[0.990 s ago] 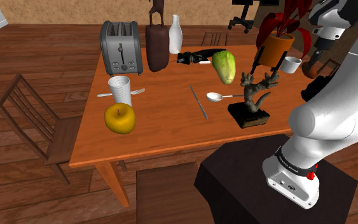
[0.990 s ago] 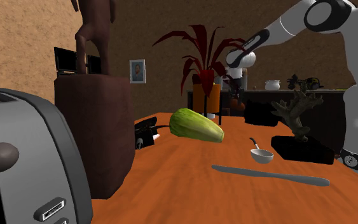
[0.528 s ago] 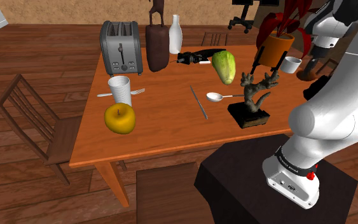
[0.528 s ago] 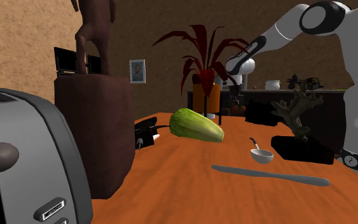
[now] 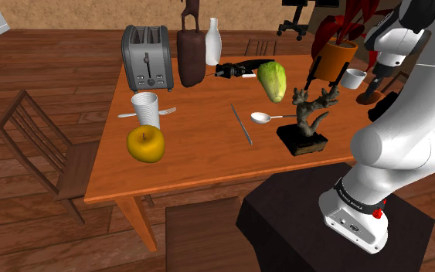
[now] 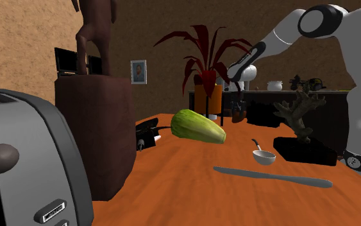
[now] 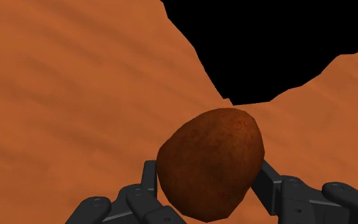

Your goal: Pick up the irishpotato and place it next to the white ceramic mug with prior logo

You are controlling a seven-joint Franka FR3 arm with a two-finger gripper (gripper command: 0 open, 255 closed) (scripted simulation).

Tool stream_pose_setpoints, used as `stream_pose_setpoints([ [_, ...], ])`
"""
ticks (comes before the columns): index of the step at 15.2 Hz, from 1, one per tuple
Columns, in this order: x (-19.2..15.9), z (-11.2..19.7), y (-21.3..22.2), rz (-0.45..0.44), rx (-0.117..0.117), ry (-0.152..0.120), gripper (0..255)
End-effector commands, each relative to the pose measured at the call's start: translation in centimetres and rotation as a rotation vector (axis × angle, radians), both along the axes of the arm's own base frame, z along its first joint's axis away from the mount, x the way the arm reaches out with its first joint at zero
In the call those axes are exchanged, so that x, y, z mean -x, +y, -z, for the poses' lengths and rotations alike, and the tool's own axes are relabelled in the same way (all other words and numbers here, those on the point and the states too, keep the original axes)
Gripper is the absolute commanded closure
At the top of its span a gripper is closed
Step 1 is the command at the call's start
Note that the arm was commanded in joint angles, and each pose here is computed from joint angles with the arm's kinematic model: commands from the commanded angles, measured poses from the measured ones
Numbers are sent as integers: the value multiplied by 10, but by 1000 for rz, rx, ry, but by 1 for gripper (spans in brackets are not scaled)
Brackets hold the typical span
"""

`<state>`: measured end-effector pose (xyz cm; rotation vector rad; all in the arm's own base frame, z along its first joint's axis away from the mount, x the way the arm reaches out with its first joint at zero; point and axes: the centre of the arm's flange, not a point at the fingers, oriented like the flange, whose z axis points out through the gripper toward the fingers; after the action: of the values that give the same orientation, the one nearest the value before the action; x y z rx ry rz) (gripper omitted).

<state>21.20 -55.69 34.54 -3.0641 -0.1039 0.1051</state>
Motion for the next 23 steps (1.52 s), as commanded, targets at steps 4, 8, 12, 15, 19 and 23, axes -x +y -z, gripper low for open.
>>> stream_pose_setpoints([
  [4, 0, 5, 0, 0, -4, 3, 255],
  [8, 0, 5, 0, 0, -4, 3, 0],
  [12, 0, 5, 0, 0, -4, 3, 0],
  [15, -3, -34, -3, 0, -4, 3, 0],
  [19, -4, -44, -4, 0, -4, 3, 0],
  [23, -4, -44, -4, 0, -4, 3, 0],
])
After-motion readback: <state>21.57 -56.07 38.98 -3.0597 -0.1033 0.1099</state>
